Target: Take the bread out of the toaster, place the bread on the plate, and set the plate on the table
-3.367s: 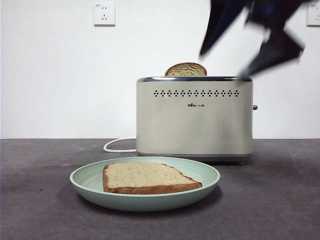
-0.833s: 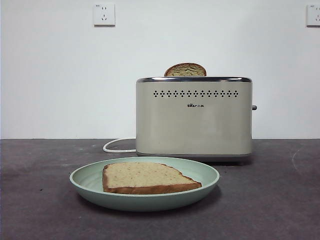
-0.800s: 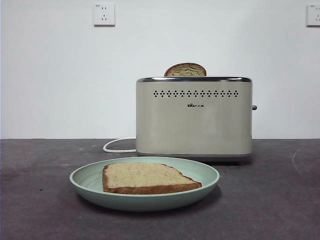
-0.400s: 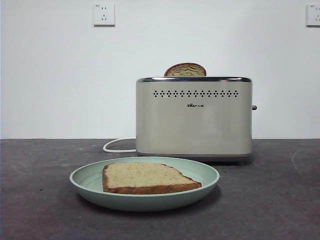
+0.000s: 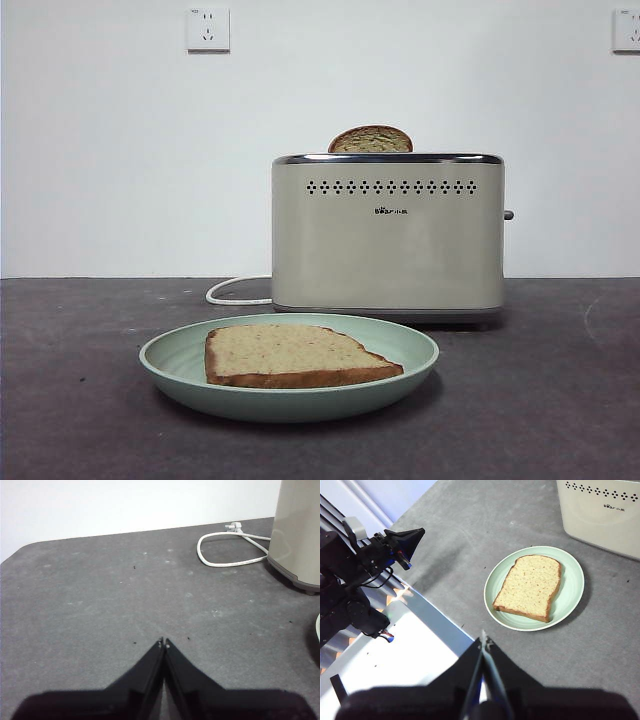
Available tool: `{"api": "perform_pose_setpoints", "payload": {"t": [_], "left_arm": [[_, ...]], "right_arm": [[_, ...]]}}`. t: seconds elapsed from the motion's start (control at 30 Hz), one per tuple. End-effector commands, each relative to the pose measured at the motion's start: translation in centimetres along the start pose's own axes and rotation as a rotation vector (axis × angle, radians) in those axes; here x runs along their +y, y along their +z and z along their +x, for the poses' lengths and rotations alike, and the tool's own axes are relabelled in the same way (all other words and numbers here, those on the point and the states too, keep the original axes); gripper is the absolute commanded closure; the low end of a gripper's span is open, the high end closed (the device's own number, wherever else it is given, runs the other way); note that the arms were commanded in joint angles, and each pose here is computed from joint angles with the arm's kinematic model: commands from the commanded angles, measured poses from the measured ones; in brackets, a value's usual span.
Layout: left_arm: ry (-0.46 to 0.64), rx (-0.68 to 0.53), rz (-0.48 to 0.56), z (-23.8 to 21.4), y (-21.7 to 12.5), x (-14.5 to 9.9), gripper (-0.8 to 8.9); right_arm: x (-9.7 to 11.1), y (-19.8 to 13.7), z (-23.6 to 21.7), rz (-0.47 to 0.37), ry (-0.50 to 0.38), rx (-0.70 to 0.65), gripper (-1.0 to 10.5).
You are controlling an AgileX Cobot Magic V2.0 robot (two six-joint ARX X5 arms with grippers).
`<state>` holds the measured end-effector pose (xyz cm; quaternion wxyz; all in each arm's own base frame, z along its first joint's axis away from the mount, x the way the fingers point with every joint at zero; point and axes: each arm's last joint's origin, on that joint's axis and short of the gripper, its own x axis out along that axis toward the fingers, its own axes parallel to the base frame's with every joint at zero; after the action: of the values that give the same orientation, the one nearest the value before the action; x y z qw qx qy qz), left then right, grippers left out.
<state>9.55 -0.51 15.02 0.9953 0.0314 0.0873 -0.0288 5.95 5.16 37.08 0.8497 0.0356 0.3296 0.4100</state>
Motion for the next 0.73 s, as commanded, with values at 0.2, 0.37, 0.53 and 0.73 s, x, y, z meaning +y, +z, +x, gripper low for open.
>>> {"api": "perform_pose_setpoints", "payload": {"t": [0.2,0.37,0.53,0.73], "left_arm": [[0.0,0.005,-0.011,0.1,-0.3,0.0,8.17],[0.0,0.005,-0.011,0.1,-0.3,0.0,8.18],[-0.001,0.005,-0.011,0.1,-0.3,0.0,8.17],[0.0,0.005,-0.011,0.1,-0.3,0.0,8.17]], "right_arm": [[0.0,0.0,0.1,-0.003,0.0,-0.001,9.4],[0.0,0.0,0.1,-0.003,0.0,-0.001,9.4],[-0.3,0.0,-0.1,-0.203,-0.123,-0.022,9.5],[-1.0,-1.1,-1.9,-0.165,-0.316,-0.059,9.5]]}}
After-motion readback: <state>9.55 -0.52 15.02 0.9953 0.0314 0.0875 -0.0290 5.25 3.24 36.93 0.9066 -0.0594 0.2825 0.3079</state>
